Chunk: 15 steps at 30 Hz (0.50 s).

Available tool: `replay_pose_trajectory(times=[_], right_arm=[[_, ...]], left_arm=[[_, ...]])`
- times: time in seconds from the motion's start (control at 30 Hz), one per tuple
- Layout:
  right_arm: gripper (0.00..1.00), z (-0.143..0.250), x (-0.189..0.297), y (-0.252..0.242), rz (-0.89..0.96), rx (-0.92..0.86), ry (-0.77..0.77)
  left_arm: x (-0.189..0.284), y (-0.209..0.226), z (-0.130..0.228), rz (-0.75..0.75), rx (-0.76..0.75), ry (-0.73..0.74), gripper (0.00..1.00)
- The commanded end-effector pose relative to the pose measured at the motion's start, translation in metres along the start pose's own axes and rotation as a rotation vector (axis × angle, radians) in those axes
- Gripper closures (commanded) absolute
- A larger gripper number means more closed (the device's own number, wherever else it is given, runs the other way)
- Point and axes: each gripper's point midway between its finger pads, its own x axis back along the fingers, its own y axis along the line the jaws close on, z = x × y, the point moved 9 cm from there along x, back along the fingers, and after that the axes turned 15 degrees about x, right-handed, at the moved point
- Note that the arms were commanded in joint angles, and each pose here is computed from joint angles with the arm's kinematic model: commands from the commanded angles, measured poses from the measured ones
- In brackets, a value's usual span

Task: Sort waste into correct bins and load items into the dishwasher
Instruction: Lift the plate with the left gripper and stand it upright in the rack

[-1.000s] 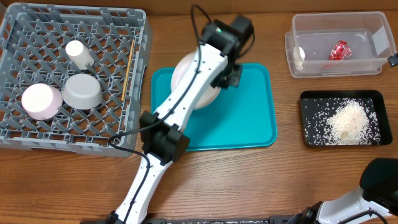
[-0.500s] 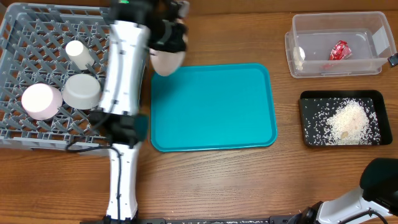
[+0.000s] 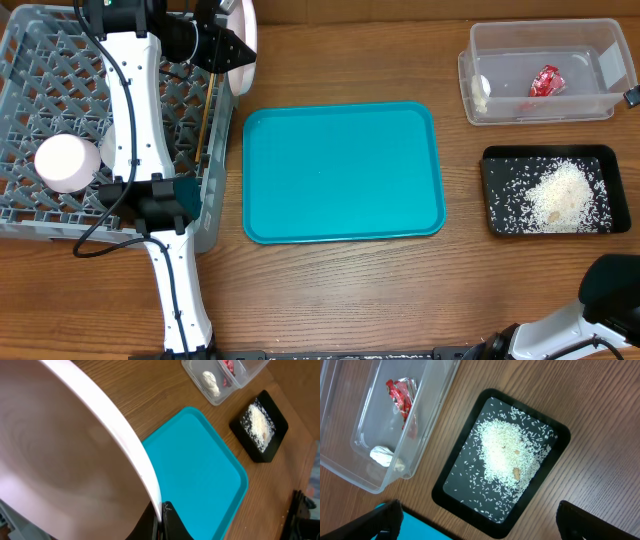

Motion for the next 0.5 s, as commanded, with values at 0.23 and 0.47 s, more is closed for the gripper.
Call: replay_pose_trajectory(times=[0.23,0.47], right_arm=[[0.0,0.0,0.004,0.0,-0.007,-0.005,-0.012],[0.0,0.0,0.004,0.0,-0.007,-0.005,-0.012]], left_arm=[[0.029,0.007,0.0,-0.121,-0.136,-0.035,0.96],[0.044,0.036,0.007,-0.085,-0.107,-0.055,0.96]])
